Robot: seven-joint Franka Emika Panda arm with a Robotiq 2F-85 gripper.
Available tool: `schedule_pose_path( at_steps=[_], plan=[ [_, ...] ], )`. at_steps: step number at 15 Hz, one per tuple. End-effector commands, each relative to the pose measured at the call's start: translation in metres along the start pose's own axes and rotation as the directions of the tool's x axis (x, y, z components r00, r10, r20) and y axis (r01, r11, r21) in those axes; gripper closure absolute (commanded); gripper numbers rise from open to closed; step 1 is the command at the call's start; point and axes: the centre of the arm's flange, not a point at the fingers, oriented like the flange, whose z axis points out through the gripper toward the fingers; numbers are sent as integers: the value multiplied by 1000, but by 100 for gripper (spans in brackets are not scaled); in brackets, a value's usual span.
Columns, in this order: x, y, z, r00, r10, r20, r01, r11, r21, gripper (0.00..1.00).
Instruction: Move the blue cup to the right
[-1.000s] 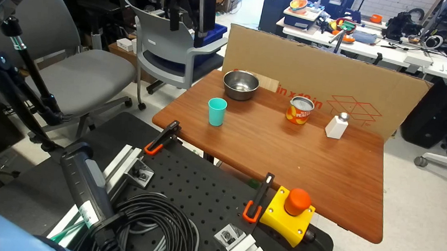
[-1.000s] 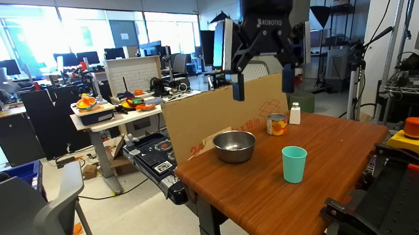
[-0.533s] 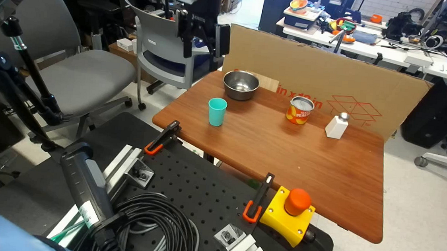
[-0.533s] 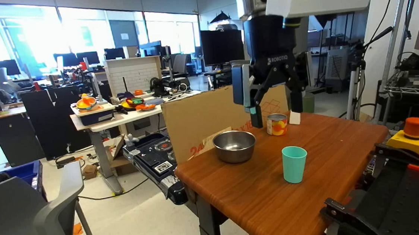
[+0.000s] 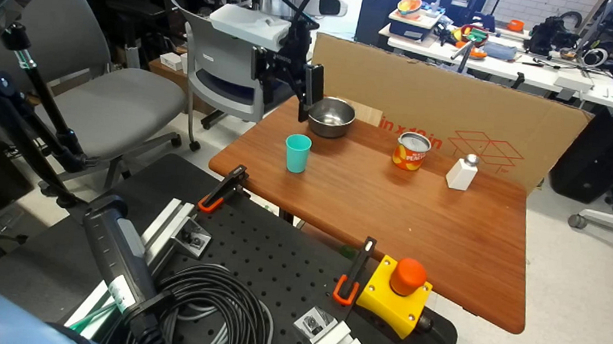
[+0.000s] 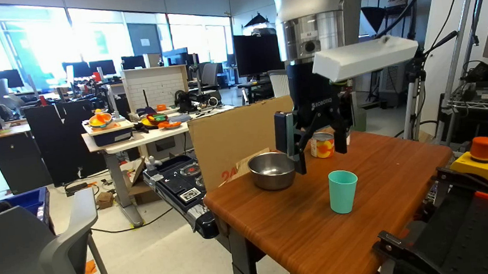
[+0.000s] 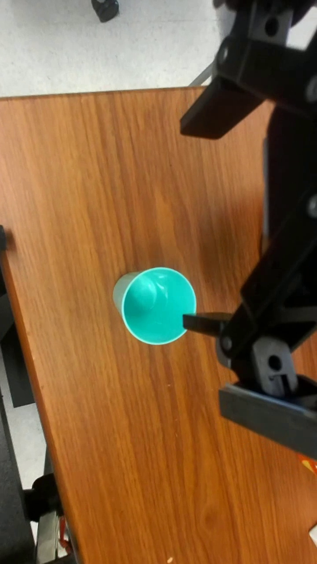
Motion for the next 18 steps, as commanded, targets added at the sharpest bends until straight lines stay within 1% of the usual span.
schedule_pose_path(
  at_steps=[1, 9, 16, 18],
  plan=[
    [3, -7, 21, 999, -8, -42, 8, 1000, -14, 0],
    [-4, -11, 50, 999, -38, -3, 37, 997, -64, 0],
    [0, -8, 60, 1000, -21, -6, 20, 995, -94, 0],
    [2, -9, 65, 1000, -22, 19, 24, 994, -109, 3]
  ],
)
